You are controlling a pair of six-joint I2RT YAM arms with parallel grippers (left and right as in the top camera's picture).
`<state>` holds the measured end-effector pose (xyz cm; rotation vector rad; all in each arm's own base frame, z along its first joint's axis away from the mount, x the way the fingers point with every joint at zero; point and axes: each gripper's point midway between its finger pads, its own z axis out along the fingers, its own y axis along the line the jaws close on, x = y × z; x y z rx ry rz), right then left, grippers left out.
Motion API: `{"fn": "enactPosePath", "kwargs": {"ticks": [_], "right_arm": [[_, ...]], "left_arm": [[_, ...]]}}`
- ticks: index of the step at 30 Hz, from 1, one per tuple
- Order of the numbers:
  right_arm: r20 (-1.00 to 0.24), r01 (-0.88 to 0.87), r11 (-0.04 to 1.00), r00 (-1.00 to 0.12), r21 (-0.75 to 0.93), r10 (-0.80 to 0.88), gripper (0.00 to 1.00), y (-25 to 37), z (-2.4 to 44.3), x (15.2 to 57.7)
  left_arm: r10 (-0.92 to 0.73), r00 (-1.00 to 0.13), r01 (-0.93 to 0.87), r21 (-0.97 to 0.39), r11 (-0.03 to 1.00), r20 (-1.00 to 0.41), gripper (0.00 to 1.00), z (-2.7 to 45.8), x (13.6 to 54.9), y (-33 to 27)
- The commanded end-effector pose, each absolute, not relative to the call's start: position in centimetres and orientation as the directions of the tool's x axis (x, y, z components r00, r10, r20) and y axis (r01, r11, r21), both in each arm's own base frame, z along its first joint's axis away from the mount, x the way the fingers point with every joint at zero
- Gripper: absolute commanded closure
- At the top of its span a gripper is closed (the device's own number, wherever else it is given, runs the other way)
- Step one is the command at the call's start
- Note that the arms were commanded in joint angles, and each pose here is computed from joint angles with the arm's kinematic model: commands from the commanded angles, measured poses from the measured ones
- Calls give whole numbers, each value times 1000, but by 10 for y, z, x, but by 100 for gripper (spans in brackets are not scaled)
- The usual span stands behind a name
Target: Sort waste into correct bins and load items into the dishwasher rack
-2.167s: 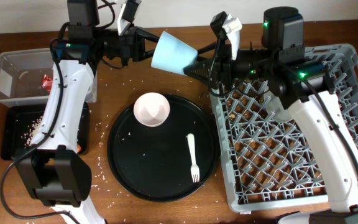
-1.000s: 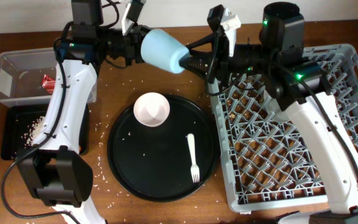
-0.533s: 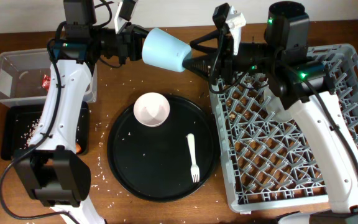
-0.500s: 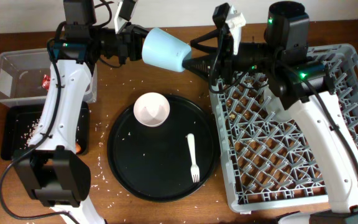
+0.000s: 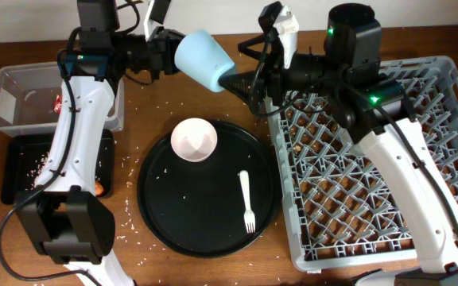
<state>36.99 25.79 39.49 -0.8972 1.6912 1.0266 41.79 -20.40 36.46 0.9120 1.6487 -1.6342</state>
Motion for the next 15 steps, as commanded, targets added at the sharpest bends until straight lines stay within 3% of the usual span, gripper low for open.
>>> {"fn": "enactPosePath", "kwargs": {"ticks": [1,15], "right_arm": [[-939,-880,394,-327,264,-101,6,265,395,372],[-936,-871,404,-342,279,-90,7,250,395,377]], "left_arm": [[59,-503,861,-495,116,-862,99,359,429,-225],[59,-504,861,-495,120,-862,99,359,430,-225]]}}
